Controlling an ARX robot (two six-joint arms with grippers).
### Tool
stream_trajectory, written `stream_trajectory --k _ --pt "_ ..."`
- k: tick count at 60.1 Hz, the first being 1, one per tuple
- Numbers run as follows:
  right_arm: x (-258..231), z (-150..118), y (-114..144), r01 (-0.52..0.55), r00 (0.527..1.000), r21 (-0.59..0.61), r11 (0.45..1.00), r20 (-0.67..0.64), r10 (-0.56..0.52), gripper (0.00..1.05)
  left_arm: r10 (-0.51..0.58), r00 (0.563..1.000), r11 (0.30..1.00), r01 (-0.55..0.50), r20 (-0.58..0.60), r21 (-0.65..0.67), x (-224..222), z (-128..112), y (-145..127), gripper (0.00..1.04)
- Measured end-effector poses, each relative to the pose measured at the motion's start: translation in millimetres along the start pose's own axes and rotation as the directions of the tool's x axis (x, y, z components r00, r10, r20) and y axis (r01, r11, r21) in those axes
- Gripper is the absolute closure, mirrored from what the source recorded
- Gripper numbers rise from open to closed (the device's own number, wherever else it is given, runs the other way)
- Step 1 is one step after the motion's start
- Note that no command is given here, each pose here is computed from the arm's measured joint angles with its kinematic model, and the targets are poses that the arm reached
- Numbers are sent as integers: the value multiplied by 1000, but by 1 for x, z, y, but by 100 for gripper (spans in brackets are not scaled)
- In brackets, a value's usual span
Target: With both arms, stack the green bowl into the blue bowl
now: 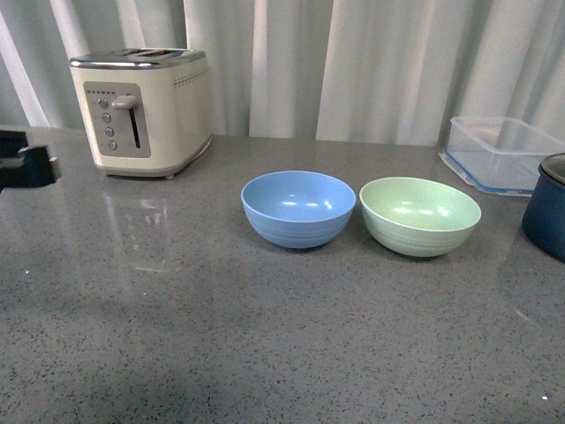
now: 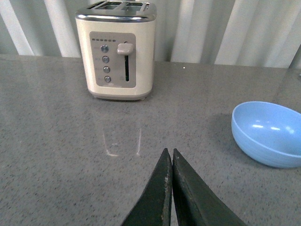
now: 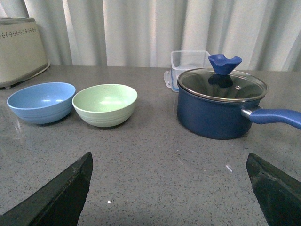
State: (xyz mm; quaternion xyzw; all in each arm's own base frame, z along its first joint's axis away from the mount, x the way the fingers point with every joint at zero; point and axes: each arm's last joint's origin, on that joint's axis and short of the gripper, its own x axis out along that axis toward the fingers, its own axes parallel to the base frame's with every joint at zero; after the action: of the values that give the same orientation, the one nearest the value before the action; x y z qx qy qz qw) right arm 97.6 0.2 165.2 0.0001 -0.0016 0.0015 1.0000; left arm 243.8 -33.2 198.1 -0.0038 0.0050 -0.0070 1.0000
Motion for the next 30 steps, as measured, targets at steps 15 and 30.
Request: stream_trajectory --k 15,30 --pt "0 0 0 0 1000 0 1000 0 0 10 9 1000 1000 -9 2 0 -41 -14 16 101" --pt "0 0 0 0 1000 0 1000 0 0 10 3 1000 1000 -3 -2 0 -69 -23 29 101"
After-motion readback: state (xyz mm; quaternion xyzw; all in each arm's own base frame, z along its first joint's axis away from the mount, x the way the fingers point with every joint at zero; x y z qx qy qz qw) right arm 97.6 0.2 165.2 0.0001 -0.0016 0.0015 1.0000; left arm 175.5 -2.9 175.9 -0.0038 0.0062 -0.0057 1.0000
